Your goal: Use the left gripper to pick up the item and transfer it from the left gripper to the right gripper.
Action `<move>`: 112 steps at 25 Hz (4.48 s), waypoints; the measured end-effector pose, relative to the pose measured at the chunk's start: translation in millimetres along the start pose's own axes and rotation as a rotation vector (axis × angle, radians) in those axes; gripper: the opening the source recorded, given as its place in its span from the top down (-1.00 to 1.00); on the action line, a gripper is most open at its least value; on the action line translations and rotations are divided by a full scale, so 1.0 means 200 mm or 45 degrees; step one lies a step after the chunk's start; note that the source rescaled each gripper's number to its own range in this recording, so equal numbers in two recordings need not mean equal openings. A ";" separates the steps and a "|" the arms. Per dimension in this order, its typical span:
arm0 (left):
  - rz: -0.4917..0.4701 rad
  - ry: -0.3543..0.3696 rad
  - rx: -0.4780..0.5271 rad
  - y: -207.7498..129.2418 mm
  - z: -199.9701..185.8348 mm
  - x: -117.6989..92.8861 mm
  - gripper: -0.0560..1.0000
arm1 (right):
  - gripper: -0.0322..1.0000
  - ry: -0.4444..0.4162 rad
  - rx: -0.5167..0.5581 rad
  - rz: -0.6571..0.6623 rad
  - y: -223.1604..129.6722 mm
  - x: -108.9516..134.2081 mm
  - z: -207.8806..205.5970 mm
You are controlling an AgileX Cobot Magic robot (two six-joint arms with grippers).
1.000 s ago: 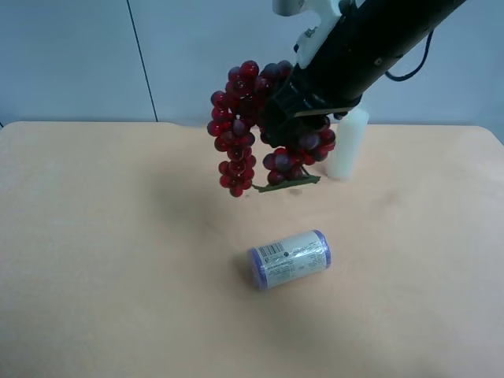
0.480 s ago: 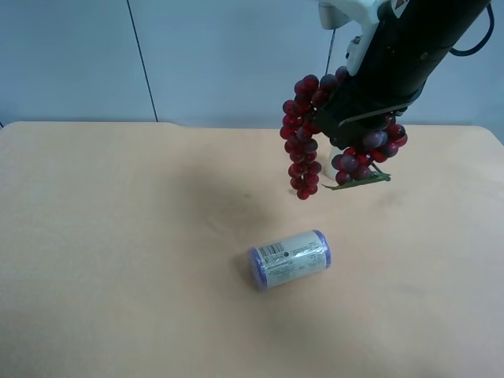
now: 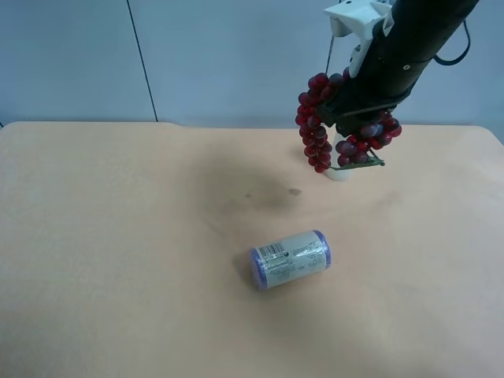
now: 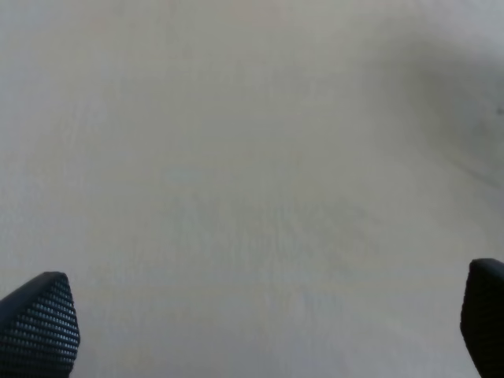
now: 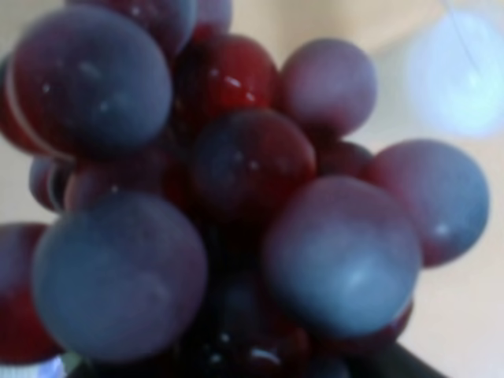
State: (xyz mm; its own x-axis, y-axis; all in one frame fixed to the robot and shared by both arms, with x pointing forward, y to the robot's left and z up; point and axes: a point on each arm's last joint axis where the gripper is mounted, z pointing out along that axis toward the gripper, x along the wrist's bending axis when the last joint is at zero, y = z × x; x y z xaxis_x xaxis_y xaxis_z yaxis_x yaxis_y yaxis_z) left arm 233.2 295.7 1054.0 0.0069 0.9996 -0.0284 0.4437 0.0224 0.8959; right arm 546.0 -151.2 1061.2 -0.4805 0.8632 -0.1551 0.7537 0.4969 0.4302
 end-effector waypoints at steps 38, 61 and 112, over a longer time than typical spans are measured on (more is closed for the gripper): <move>0.000 0.000 0.000 0.00 0.00 0.00 -1.00 | -0.98 0.099 -0.022 -0.033 0.12 0.10 0.60; 0.000 0.000 0.000 0.00 0.00 0.00 -1.00 | -1.00 0.155 -0.061 0.022 0.34 0.10 -0.33; 0.001 0.000 -0.001 0.00 0.00 0.00 -1.00 | -1.00 0.231 -0.749 0.156 -1.54 0.12 -0.71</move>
State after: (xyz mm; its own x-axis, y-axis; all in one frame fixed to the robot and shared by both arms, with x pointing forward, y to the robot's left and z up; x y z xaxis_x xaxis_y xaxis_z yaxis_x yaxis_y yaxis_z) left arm 233.3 295.8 1054.1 0.0071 0.9996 -0.0280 0.4427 0.0220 0.8964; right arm 238.9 -296.4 1050.3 -0.5134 0.8562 0.0576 0.4599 0.2178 0.8608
